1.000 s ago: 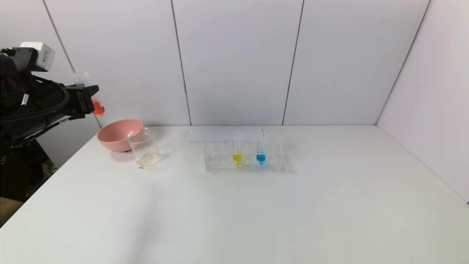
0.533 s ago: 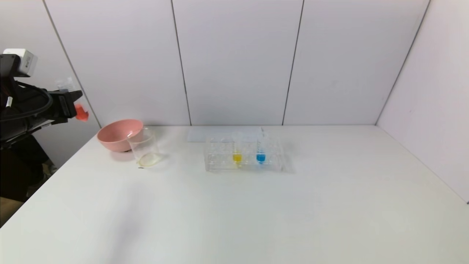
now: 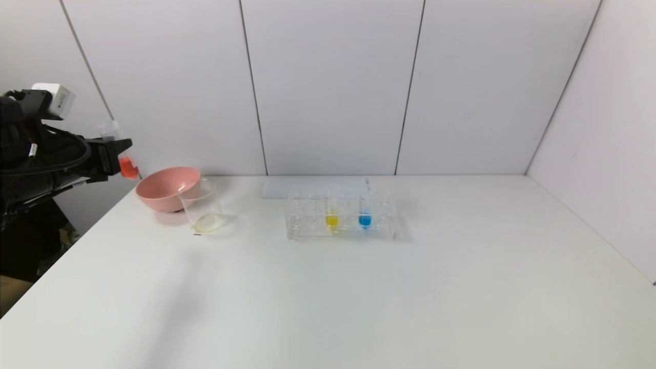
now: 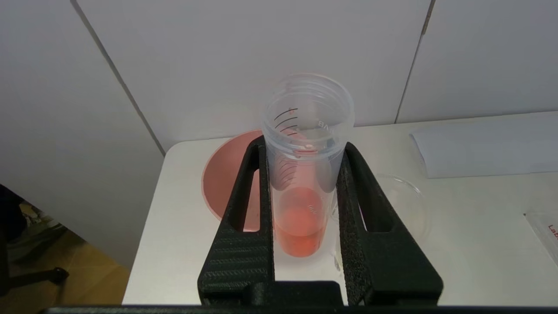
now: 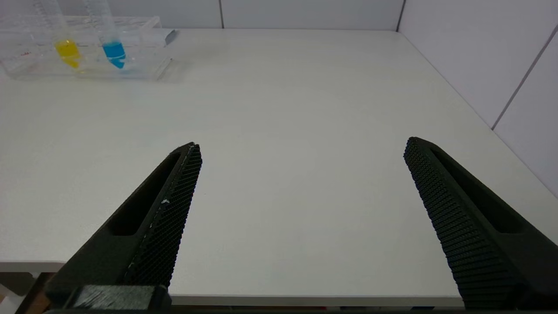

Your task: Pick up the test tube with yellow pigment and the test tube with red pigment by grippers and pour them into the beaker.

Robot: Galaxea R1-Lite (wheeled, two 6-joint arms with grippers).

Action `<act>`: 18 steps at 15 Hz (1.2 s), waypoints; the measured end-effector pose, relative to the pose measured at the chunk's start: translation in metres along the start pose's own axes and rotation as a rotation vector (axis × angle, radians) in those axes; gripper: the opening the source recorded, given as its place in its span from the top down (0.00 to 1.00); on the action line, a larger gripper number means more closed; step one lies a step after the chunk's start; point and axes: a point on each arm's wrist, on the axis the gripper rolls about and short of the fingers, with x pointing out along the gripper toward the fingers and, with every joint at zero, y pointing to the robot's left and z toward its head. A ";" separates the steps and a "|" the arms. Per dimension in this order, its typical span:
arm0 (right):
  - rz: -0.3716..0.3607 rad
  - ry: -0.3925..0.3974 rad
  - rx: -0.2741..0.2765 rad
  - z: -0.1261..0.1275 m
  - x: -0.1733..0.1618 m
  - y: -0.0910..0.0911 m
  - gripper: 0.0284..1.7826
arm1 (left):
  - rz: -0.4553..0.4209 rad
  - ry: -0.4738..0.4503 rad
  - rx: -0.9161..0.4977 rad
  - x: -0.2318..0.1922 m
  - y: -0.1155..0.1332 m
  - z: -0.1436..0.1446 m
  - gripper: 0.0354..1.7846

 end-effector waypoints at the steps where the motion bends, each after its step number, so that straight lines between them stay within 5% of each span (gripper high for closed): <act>1: 0.000 0.000 0.000 0.000 0.000 0.000 0.05 | -0.004 0.020 0.009 0.001 0.000 -0.003 0.77; 18: 0.000 0.000 0.000 0.000 0.000 0.000 0.05 | -0.133 0.193 0.132 0.030 0.005 -0.026 0.77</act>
